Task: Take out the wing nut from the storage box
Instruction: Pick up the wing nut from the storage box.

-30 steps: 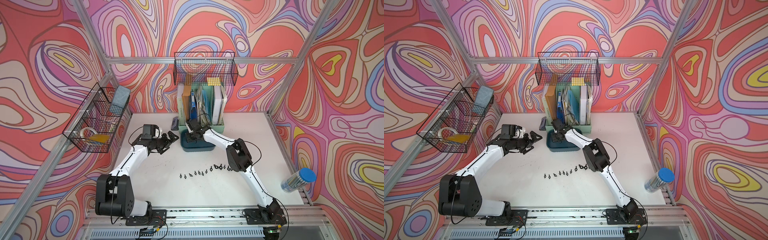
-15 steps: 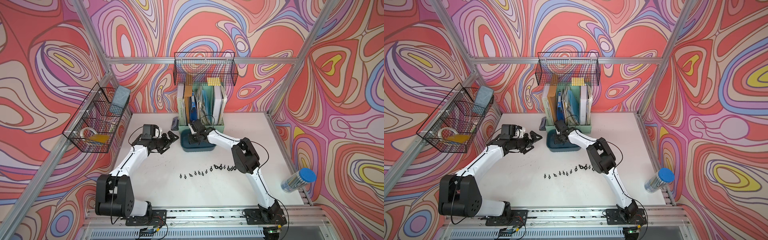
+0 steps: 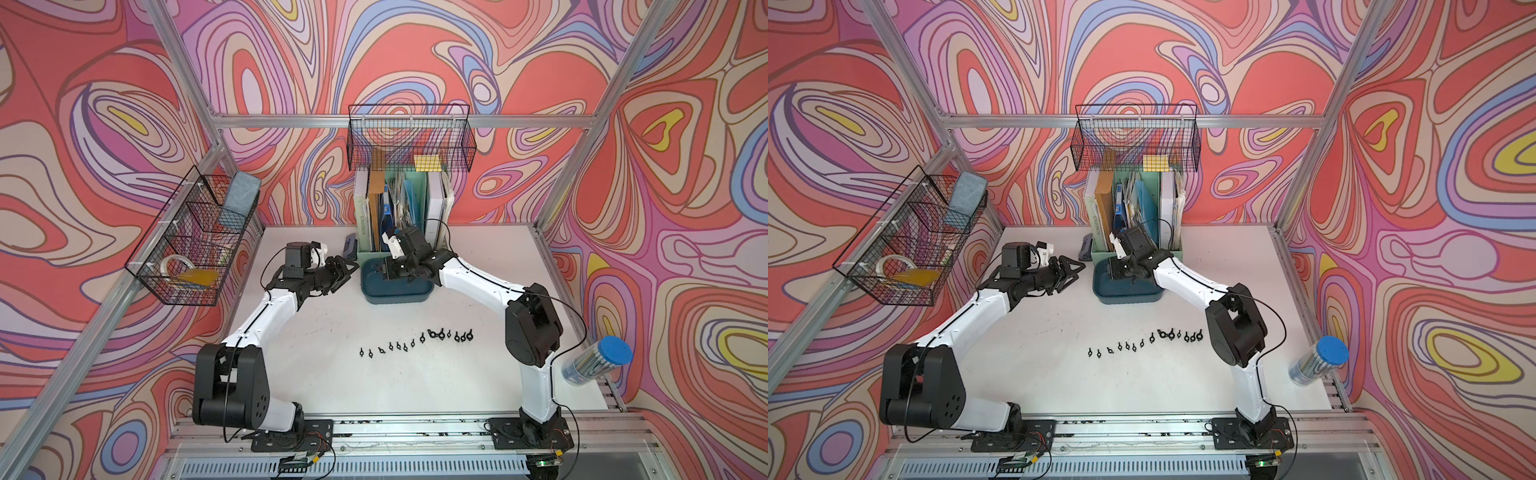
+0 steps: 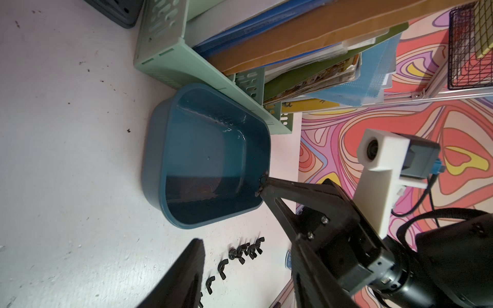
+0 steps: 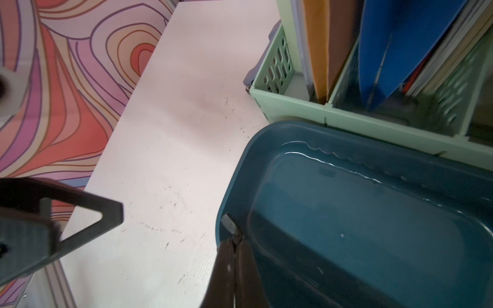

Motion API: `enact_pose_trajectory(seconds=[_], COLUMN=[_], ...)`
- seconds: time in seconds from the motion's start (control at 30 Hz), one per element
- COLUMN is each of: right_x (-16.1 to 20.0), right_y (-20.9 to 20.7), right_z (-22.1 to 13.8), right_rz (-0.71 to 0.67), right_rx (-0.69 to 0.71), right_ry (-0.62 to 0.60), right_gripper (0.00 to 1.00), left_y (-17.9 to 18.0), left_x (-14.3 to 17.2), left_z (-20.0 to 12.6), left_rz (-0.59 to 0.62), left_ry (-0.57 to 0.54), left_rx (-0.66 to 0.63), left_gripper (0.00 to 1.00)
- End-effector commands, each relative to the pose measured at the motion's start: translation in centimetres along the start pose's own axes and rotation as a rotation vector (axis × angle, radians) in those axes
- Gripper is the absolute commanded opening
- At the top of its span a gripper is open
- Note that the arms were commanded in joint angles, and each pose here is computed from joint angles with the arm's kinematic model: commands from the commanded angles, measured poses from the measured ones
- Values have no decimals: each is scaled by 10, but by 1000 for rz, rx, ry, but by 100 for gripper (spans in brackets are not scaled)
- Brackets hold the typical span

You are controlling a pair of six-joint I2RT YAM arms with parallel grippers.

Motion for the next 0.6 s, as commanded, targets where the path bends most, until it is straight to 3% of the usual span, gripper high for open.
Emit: enact_pose_trajectory(seconds=[0.0,0.07,0.17,0.57], right_x=[6,8,12,15], right_y=[13,20,28,51], right_z=[-10,-13,-16,-27], right_rz=[23,19,26,51], right_rx=[-79,-96,-129,-211], right_ry=[29,36,53,40], right_gripper=[0,0,0,0], left_y=[-9,-12,-13,-10], left_x=[0,1,2,4], left_z=[10,14,18,18], left_rz=[19,19,14,6], left_ry=[12,19,24,27], left_rx=[56,64,74,64], left_gripper=[52,51,42,40])
Point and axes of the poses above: each gripper's point midway between its finger pads, its own z axis out along the fingers, its own y axis along the line the jaws close on, x = y × z, the point moved 8 cm from there along -z, back along the fingers, and after that the axes turned 9 degrees about z, right-handed, at the moved point
